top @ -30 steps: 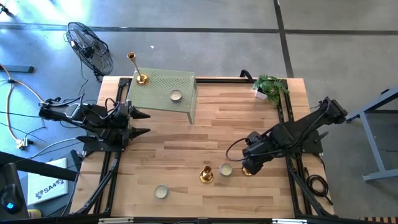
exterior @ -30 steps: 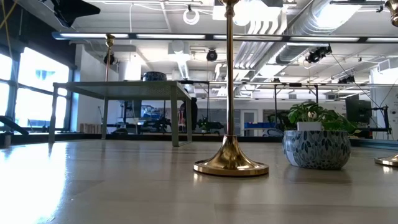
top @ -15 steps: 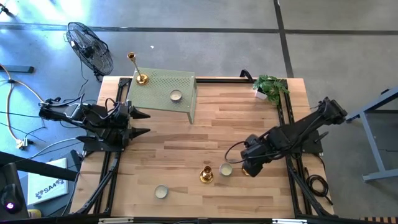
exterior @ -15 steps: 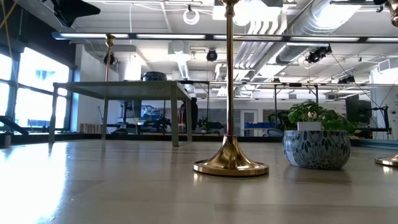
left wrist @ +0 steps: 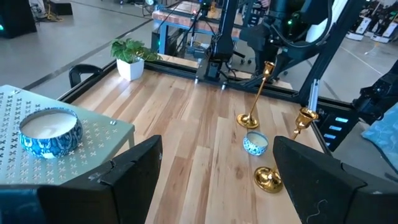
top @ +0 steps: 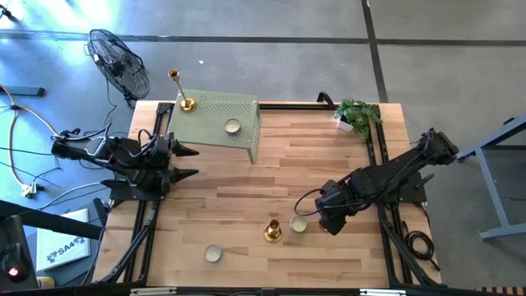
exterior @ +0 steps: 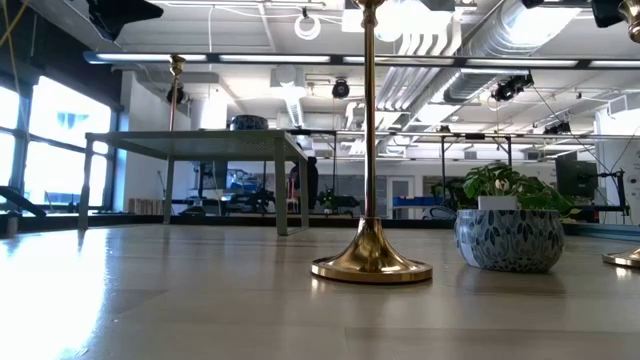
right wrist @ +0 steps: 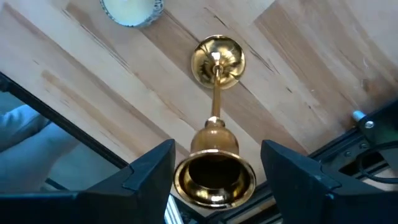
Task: Pick & Place candle stick holders
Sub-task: Put the right gold candle holder on the shelf
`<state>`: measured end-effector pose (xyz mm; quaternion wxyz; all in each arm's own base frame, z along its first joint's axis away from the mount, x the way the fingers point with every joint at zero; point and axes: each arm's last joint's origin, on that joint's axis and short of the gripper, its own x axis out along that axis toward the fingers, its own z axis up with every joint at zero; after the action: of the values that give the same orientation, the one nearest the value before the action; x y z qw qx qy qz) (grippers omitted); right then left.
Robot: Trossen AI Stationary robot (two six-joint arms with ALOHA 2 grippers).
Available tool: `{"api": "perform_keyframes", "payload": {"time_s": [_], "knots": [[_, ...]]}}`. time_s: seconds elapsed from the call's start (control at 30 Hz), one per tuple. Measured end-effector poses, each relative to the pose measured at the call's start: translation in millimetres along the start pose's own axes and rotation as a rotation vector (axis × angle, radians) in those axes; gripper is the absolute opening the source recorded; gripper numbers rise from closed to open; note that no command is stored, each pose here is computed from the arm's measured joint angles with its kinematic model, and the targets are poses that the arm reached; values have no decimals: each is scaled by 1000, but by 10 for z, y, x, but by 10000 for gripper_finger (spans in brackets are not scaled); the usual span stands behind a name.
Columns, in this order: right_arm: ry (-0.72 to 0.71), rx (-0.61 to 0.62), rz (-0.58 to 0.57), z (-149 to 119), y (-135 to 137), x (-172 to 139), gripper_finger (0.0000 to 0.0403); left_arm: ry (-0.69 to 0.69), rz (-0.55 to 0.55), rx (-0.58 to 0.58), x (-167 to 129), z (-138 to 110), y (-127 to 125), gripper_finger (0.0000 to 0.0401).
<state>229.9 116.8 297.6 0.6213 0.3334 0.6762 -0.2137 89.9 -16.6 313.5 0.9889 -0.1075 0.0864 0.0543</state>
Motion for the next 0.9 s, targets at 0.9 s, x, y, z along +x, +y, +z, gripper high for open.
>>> {"api": "perform_keyframes", "payload": {"time_s": [0.9], "knots": [[-31,-71,-20,-9,-7,-21,127,5,-34,12,12,4,-16,301]]}}
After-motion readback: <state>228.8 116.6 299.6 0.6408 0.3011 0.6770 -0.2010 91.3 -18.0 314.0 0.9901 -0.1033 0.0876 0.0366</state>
